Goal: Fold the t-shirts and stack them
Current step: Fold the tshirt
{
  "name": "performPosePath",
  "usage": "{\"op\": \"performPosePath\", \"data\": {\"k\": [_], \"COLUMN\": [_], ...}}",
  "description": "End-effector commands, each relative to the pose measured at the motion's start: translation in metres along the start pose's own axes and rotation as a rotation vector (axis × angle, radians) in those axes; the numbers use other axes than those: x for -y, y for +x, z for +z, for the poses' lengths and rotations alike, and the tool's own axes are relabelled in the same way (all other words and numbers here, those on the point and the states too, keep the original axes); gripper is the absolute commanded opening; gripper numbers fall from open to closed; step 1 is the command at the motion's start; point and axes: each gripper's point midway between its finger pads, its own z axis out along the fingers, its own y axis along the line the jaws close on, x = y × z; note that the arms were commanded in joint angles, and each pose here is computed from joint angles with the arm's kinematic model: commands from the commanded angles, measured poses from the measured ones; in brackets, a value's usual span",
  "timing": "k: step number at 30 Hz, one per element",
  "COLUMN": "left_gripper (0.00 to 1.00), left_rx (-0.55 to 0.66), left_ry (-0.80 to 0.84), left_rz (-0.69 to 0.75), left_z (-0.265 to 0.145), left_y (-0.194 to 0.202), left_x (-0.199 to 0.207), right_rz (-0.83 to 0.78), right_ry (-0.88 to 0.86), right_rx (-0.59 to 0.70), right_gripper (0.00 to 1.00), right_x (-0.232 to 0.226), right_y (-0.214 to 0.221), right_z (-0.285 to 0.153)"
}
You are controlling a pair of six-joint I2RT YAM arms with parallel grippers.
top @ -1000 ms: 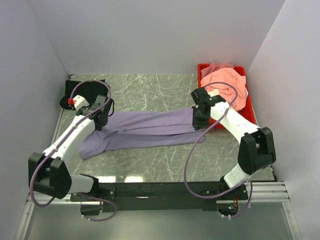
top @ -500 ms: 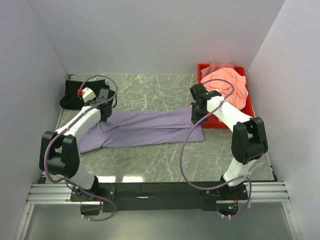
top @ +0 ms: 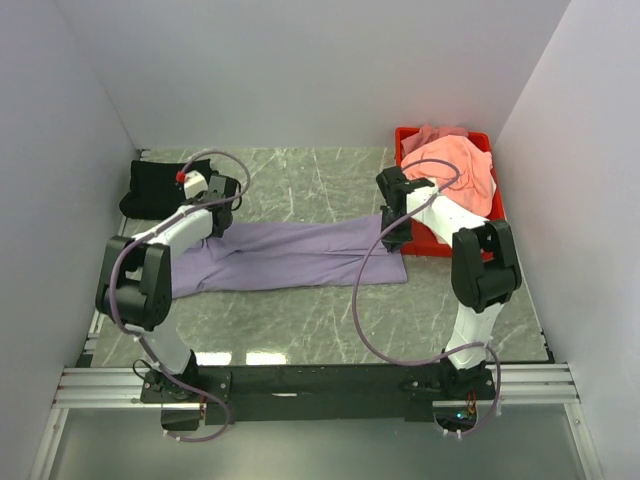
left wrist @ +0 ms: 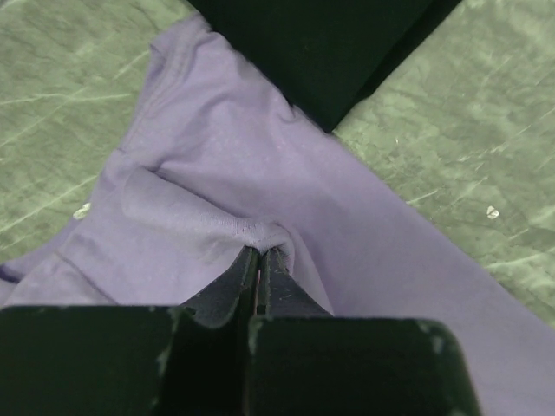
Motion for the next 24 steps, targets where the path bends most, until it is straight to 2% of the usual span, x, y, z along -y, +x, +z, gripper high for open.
{"op": "performPosePath", "data": {"k": [1, 5, 6, 7, 8, 10, 11, 13, 14, 15, 24], "left_gripper": [0.01, 0.24, 0.28, 0.33, 0.47, 0.59, 0.70, 0.79, 0.93, 0.98, 0.99], "left_rx": [0.022, 0.035, 0.038, 0.045, 0.056, 0.064, 0.069, 0.063, 0.067, 0.051, 0.018], "left_ry": [0.044, 0.046, 0.047, 0.046, 0.047, 0.053, 0.059, 0.058, 0.066, 0.069, 0.189], "left_rz": [-0.003, -0.004, -0.009, -0.014, -0.025, -0.046, -0.058, -0.080, -0.095, -0.102, -0.203], "left_z": [0.002, 0.001, 0.000, -0.002, -0.005, -0.010, -0.015, -0.019, -0.026, -0.026, -0.062], "left_y": [-0.019, -0.028, -0.030, -0.035, -0.039, -0.044, -0.048, -0.046, -0.049, -0.041, -0.035], "left_x": [0.018, 0.023, 0.024, 0.024, 0.024, 0.022, 0.021, 0.016, 0.012, 0.009, -0.008], "right_rz": [0.018, 0.030, 0.025, 0.023, 0.020, 0.008, -0.005, -0.033, -0.061, -0.083, -0.247], "right_ry": [0.039, 0.044, 0.029, 0.013, -0.001, -0.043, -0.071, -0.135, -0.158, -0.179, -0.201], "right_rx": [0.071, 0.119, 0.134, 0.161, 0.178, 0.194, 0.214, 0.219, 0.232, 0.229, 0.217], "right_gripper": [0.16, 0.28, 0.37, 0.43, 0.48, 0.56, 0.59, 0.65, 0.68, 0.71, 0.73], "right_x": [0.005, 0.005, 0.003, 0.002, 0.000, -0.004, -0.008, -0.020, -0.025, -0.031, -0.071], "right_y": [-0.024, -0.037, -0.040, -0.043, -0.045, -0.044, -0.044, -0.039, -0.036, -0.032, -0.002], "right_z": [-0.005, -0.019, -0.023, -0.033, -0.038, -0.045, -0.054, -0.057, -0.063, -0.062, -0.056]}}
